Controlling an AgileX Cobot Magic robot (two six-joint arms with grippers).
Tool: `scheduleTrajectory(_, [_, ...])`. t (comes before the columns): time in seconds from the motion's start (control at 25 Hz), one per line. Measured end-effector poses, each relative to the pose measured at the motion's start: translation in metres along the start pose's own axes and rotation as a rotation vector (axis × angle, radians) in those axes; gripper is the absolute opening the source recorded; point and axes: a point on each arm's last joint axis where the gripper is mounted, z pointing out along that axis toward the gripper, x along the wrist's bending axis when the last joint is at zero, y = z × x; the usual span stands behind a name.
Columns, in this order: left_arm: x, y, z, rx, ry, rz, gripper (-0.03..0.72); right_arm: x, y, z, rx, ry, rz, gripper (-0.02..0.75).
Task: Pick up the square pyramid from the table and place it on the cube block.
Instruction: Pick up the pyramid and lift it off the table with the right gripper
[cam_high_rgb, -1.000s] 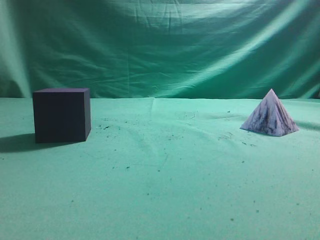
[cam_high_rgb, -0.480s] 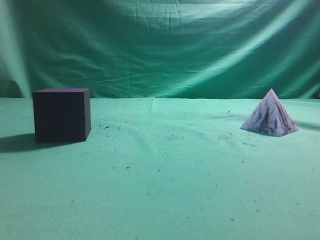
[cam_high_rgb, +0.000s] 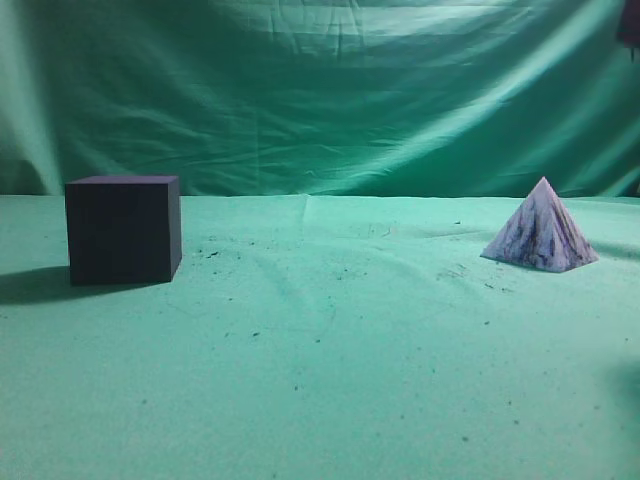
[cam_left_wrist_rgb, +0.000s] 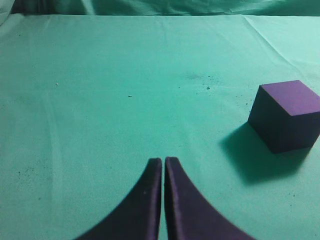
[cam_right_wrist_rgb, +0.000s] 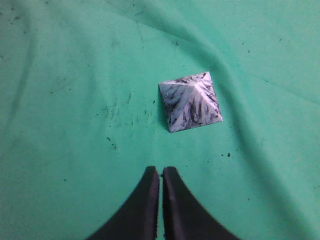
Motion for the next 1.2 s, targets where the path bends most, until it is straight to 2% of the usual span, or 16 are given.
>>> scheduleTrajectory(0.04, [0.0,0.0,0.0,0.0,0.0,0.0,0.0,-0.002,0.002,0.008,0.026,0.002,0.003,0.065])
scheduleTrajectory(0.08, [0.0,0.0,0.0,0.0,0.0,0.0,0.0,-0.003,0.004,0.016,0.05,0.003,0.005,0.065])
scheduleTrajectory(0.12, [0.0,0.0,0.0,0.0,0.0,0.0,0.0,-0.005,0.006,0.023,0.069,0.006,0.01,0.124])
scheduleTrajectory(0.2, [0.0,0.0,0.0,0.0,0.0,0.0,0.0,-0.007,0.009,0.038,0.113,0.013,0.017,0.268])
scheduleTrajectory(0.28, [0.0,0.0,0.0,0.0,0.0,0.0,0.0,-0.01,0.012,0.051,0.146,0.024,0.03,0.469])
scheduleTrajectory(0.32, [0.0,0.0,0.0,0.0,0.0,0.0,0.0,-0.01,0.012,0.051,0.146,0.024,0.03,0.469])
scheduleTrajectory(0.4, [0.0,0.0,0.0,0.0,0.0,0.0,0.0,-0.013,0.019,0.069,0.162,0.026,0.041,0.642])
scheduleTrajectory(0.8, [0.0,0.0,0.0,0.0,0.0,0.0,0.0,-0.027,0.036,0.131,0.223,0.017,0.048,0.643])
scheduleTrajectory(0.84, [0.0,0.0,0.0,0.0,0.0,0.0,0.0,-0.028,0.037,0.136,0.23,0.014,0.043,0.603])
scheduleTrajectory(0.96, [0.0,0.0,0.0,0.0,0.0,0.0,0.0,-0.031,0.036,0.148,0.256,0.008,0.03,0.602])
scheduleTrajectory(1.16, [0.0,0.0,0.0,0.0,0.0,0.0,0.0,-0.035,0.035,0.156,0.281,-0.014,-0.018,0.43])
scheduleTrajectory(1.2, [0.0,0.0,0.0,0.0,0.0,0.0,0.0,-0.036,0.035,0.156,0.281,-0.02,-0.031,0.439])
